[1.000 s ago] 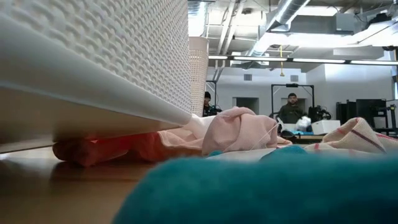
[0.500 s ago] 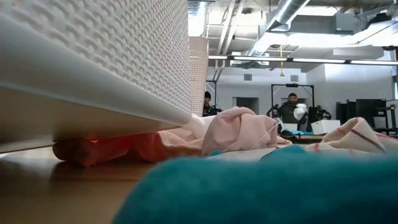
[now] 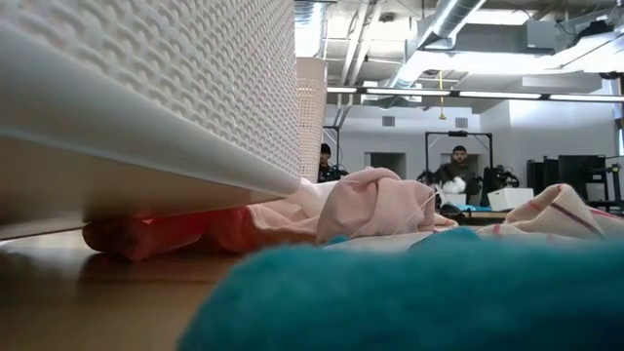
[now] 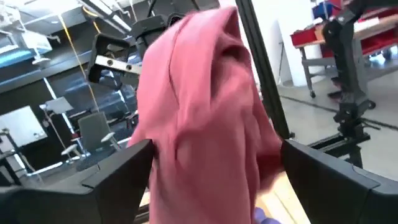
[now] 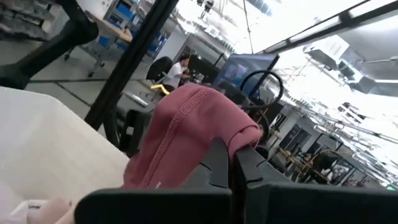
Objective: Sort clothes
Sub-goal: Put the red underwear into the bottom white laundry bin
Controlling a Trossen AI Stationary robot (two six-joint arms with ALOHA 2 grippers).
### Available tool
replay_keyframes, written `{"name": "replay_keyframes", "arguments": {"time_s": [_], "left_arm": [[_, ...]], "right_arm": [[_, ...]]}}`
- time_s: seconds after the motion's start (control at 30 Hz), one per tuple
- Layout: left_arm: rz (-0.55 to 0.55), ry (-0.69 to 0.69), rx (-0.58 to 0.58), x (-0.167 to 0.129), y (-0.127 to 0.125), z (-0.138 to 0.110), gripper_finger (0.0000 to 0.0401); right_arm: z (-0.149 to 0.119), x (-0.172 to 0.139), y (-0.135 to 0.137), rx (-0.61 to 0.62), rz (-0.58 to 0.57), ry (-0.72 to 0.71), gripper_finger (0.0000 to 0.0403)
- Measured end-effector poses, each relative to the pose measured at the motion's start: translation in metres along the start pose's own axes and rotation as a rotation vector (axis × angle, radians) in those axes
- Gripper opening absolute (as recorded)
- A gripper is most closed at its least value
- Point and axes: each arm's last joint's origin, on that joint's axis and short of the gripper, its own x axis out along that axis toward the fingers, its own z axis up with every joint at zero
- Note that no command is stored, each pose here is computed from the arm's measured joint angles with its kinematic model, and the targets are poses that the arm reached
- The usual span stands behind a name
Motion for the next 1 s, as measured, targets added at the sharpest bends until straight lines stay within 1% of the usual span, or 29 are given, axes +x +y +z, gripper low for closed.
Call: {"name": "replay_keyframes", "arguments": {"time_s": [0.2,0.37,0.43,0.5,0.57,0.63,0.83,0.93,0.97,1.0], "left_arm": [[0.03,-0.006,-0.022,0.014,-0.001,-0.01,0.0349],[0.07,-0.005,-0.059,0.022,-0.001,-0.016,0.0349],[0.087,-0.004,-0.07,0.022,0.001,-0.017,0.0343],[0.112,0.005,-0.068,0.022,0.002,-0.017,0.0329],[0.126,0.016,-0.051,0.022,0.002,-0.017,0.0303],[0.122,0.024,-0.031,0.022,0.001,-0.017,0.0265],[0.077,0.099,0.038,0.02,-0.004,-0.017,0.0114],[0.048,0.137,0.07,0.02,-0.007,-0.012,0.0041],[0.04,0.141,0.085,0.019,-0.008,-0.009,0.0022],[0.036,0.147,0.099,0.018,-0.009,-0.007,0.0013]], "right_arm": [[-0.016,0.016,-0.002,0.012,-0.014,0.01,0.0001],[-0.022,0.032,0.004,-0.006,0.02,0.059,0.0001],[-0.023,0.037,0.006,-0.017,0.035,0.077,0.0001],[-0.021,0.04,0.009,-0.022,0.057,0.094,0.0001],[-0.019,0.04,0.01,-0.022,0.064,0.095,0.0001],[-0.017,0.039,0.013,-0.022,0.076,0.098,0.0001],[-0.01,0.036,0.02,-0.046,0.095,0.091,0.0001],[-0.007,0.035,0.023,-0.051,0.102,0.083,0.0002],[-0.007,0.035,0.024,-0.053,0.106,0.083,0.0003],[-0.006,0.034,0.025,-0.054,0.108,0.085,0.0007]]}}
